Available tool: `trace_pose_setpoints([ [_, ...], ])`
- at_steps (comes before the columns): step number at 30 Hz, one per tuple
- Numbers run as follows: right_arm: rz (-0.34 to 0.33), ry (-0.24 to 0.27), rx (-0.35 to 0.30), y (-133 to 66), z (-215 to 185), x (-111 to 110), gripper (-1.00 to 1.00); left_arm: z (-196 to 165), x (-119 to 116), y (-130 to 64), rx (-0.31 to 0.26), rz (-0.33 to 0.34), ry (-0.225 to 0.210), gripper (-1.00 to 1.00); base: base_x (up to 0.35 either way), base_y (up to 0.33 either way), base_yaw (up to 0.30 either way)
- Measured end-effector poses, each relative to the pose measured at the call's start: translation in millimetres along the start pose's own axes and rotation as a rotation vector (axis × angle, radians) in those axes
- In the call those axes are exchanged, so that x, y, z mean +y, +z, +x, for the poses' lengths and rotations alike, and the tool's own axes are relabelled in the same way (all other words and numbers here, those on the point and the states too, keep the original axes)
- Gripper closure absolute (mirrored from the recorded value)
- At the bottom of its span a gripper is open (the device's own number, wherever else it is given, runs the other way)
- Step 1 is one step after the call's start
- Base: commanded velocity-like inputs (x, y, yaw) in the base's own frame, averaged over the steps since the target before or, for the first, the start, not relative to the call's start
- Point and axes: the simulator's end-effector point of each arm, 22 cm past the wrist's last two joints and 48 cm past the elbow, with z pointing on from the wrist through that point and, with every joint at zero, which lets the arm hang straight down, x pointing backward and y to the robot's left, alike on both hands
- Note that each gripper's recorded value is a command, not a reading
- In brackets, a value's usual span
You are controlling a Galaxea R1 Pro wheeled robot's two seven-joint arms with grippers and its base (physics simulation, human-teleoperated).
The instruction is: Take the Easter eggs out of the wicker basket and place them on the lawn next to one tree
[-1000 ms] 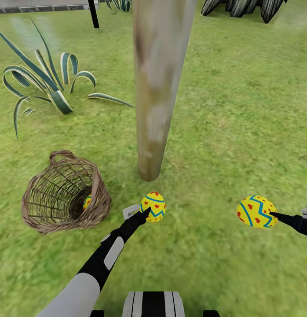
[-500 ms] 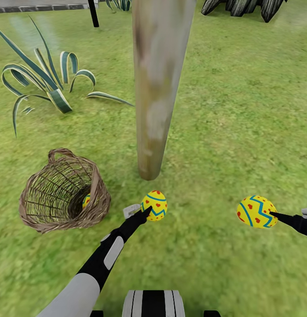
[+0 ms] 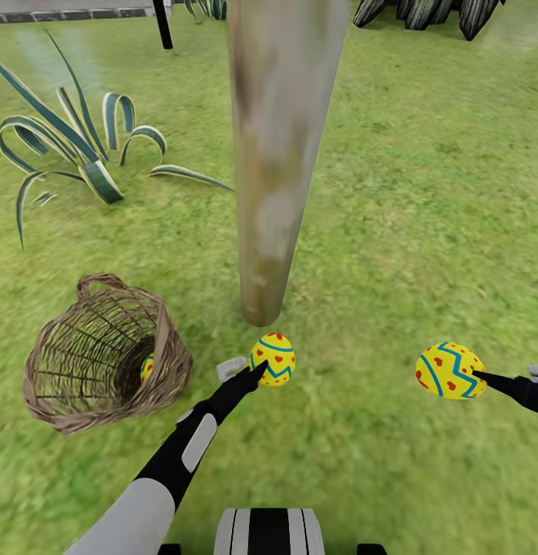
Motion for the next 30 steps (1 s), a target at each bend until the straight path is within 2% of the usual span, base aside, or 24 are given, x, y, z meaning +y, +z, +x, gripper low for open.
trace_pose_setpoints([
  [5, 0.000, 0.000, 0.000, 0.1, 0.1, -0.1, 1.00, 0.1, 0.0, 0.1, 0.000, 0.000, 0.000, 1.00, 0.249, 0.000, 0.000],
  [10, 0.000, 0.000, 0.000, 0.3, 0.1, -0.3, 1.00, 0.1, 0.4, 0.2, 0.000, 0.000, -0.001, 1.00, 0.012, 0.000, 0.000],
  [30, 0.000, 0.000, 0.001, 24.6, 24.0, -30.6, 1.00, 26.7, 33.5, 16.5, 0.001, 0.000, -0.001, 1.00, 0.000, 0.000, 0.000],
])
